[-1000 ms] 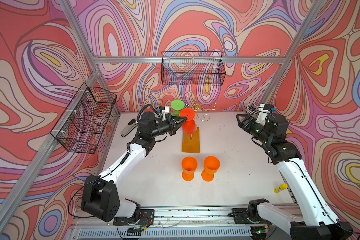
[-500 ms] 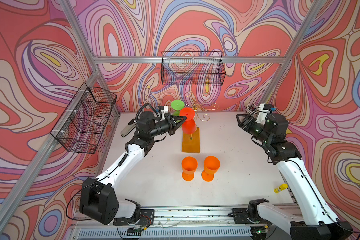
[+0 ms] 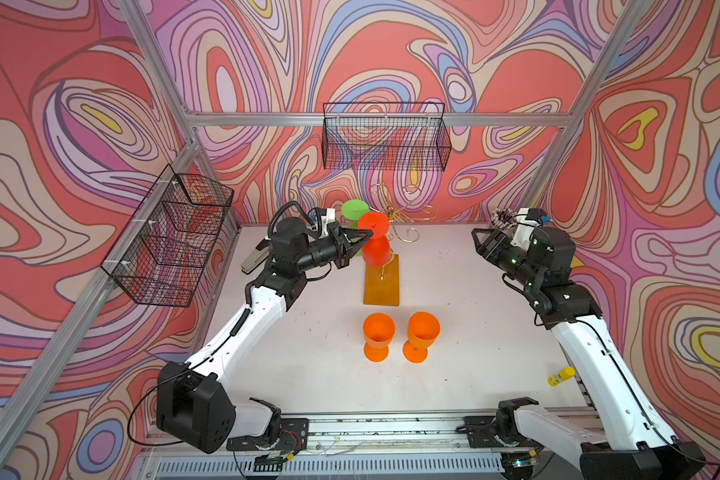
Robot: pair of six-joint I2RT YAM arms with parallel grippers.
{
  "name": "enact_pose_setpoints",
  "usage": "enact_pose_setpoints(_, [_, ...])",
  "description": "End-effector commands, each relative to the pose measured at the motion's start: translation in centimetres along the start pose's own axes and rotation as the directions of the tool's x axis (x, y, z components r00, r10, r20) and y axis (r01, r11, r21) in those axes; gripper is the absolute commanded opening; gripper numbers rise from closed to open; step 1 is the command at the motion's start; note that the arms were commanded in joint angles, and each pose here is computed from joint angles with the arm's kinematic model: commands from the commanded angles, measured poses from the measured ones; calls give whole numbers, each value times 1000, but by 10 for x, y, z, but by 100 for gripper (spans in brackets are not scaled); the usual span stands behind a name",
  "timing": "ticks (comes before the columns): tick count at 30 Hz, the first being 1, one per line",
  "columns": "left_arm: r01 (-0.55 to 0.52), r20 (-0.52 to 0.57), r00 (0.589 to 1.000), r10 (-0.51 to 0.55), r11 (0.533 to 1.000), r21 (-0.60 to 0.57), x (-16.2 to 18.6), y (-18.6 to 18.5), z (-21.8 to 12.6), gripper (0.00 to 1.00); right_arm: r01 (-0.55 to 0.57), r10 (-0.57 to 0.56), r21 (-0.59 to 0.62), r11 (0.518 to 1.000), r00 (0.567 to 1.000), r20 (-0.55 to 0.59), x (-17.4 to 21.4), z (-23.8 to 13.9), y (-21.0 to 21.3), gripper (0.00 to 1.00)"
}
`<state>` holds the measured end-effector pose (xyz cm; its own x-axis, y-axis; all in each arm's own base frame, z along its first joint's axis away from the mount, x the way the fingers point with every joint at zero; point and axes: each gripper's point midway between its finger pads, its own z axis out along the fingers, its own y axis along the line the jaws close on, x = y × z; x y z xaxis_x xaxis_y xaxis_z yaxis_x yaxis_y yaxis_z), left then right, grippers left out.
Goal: Take the wine glass off the wine glass rack
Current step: 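Close the left gripper on the red glass foot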
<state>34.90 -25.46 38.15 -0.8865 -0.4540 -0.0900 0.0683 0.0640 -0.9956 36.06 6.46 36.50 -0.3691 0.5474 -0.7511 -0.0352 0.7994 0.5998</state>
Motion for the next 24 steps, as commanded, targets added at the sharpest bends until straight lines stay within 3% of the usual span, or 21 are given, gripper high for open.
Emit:
enact_pose_setpoints(1, [-57,4,998,57,998,36,7,-28,-12,0,0,0,3,1000,1000,15,0,-1,-2,66])
enact_pose_setpoints(12, [-64,29,997,64,998,-5,4,-28,-29,0,-6,6,2,1000,1000,10,3,1,-4,67])
enact_pose_setpoints(24, [-2,43,999,2,1000,6,-12,-21,-19,0,-4,4,10,1000,1000,11,3,0,-5,66])
